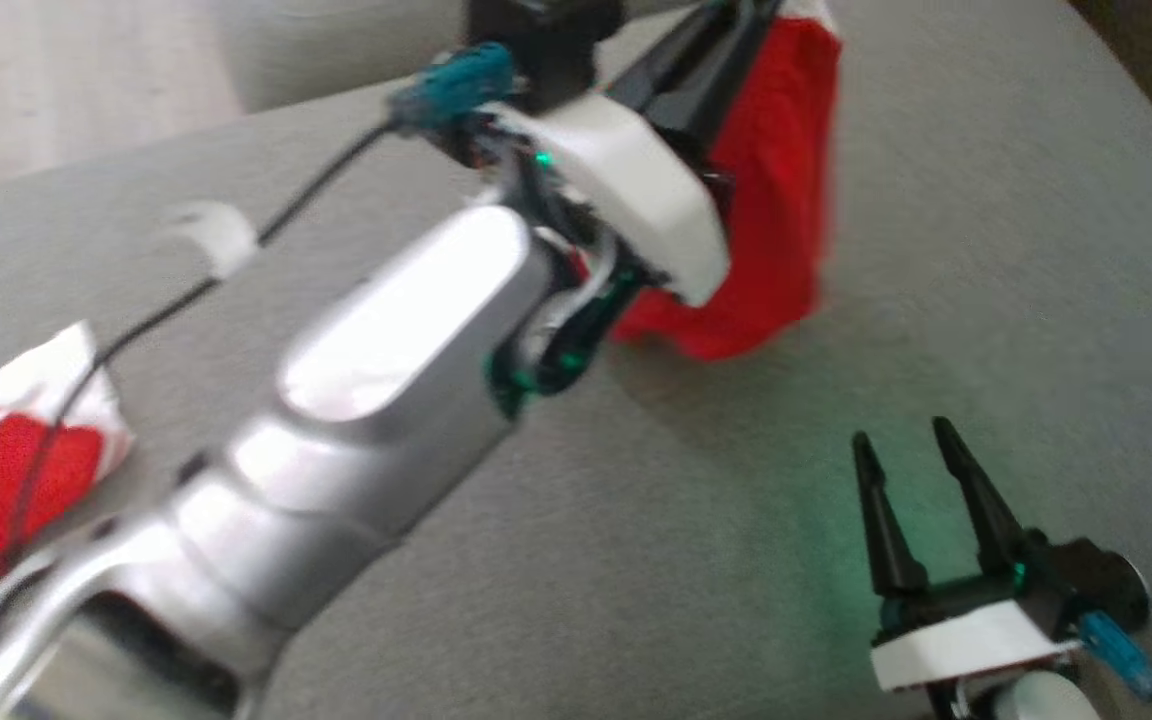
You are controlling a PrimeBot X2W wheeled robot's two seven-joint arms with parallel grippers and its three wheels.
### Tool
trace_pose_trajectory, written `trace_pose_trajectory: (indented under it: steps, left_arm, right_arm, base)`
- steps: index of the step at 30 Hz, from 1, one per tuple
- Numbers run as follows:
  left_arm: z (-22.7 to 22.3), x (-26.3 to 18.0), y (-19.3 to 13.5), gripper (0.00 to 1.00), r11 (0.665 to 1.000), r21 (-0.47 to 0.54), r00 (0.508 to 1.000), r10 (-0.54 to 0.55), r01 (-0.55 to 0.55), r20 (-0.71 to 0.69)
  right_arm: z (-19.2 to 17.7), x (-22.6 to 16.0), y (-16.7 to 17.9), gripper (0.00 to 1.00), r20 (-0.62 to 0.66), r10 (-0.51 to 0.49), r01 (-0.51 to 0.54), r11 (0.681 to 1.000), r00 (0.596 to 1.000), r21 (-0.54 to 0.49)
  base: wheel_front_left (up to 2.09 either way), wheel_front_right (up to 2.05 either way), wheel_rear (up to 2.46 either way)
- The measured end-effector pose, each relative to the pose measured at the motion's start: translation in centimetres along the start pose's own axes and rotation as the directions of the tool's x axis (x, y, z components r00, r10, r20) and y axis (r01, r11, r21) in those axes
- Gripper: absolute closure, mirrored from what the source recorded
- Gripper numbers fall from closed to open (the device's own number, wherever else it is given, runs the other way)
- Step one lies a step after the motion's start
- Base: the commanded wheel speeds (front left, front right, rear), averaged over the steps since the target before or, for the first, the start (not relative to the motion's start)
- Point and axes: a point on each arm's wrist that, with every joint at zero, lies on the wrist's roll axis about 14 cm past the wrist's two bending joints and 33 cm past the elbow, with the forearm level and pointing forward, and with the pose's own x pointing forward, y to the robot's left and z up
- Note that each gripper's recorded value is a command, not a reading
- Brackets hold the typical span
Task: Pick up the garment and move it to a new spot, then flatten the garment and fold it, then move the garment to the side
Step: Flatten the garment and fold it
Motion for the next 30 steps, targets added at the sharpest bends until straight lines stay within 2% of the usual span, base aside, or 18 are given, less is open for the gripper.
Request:
trace_pose_trajectory:
  steps: [3,6,8,11,14,20,25,26,30]
  left_arm:
    - [-0.1,-3.4,3.3,1.0,0.994,0.023,0.994,0.108,-0.107,-0.025]
    - [-3.7,-8.6,6.7,1.0,0.969,-0.012,0.962,0.245,-0.248,-0.121]
    - [-7.1,-12.6,8.2,1.0,0.939,-0.053,0.924,0.324,-0.341,-0.203]
    - [-12.0,-18.6,9.3,1.0,0.874,-0.101,0.849,0.425,-0.475,-0.314]
    - [-14.3,-23.1,9.9,1.0,0.818,-0.114,0.791,0.496,-0.564,-0.359]
    - [-14.0,-26.8,11.8,1.0,0.742,-0.101,0.726,0.604,-0.663,-0.329]
    - [-14.2,-29.1,13.8,1.0,0.696,-0.033,0.667,0.671,-0.717,-0.324]
    - [-14.2,-29.1,13.8,1.0,0.696,-0.033,0.667,0.671,-0.717,-0.324]
    - [-14.1,-30.3,15.4,1.0,0.665,0.003,0.629,0.709,-0.747,-0.319]
  right_arm:
    - [-0.1,0.4,0.7,0.0,0.0,0.029,-0.029,1.0,1.0,0.003]
    - [0.2,1.3,2.4,0.0,0.01,0.089,-0.089,0.996,0.996,-0.005]
    - [0.2,1.9,3.6,0.0,0.011,0.129,-0.129,0.991,0.992,-0.015]
    - [-0.1,2.7,5.0,0.0,0.0,0.175,-0.175,0.984,0.985,-0.02]
    - [-0.4,3.7,4.9,0.0,-0.005,0.174,-0.174,0.985,0.985,0.001]
    - [-1.5,6.6,6.6,0.0,-0.033,0.24,-0.24,0.971,0.97,0.014]
    - [-1.4,11.8,6.8,0.0,-0.047,0.319,-0.319,0.948,0.946,0.013]
    - [-1.4,11.8,6.8,0.0,-0.047,0.319,-0.319,0.948,0.946,0.013]
    - [-3.3,13.9,9.6,0.0,-0.168,0.426,-0.408,0.903,0.889,0.134]
  base:
    - [0.0,0.0,0.0]
    - [0.0,0.0,0.0]
    - [0.0,0.0,0.0]
    - [0.0,0.0,0.0]
    - [0.0,0.0,0.0]
    - [0.0,0.0,0.0]
    - [0.0,0.0,0.0]
    - [0.0,0.0,0.0]
    - [0.0,0.0,0.0]
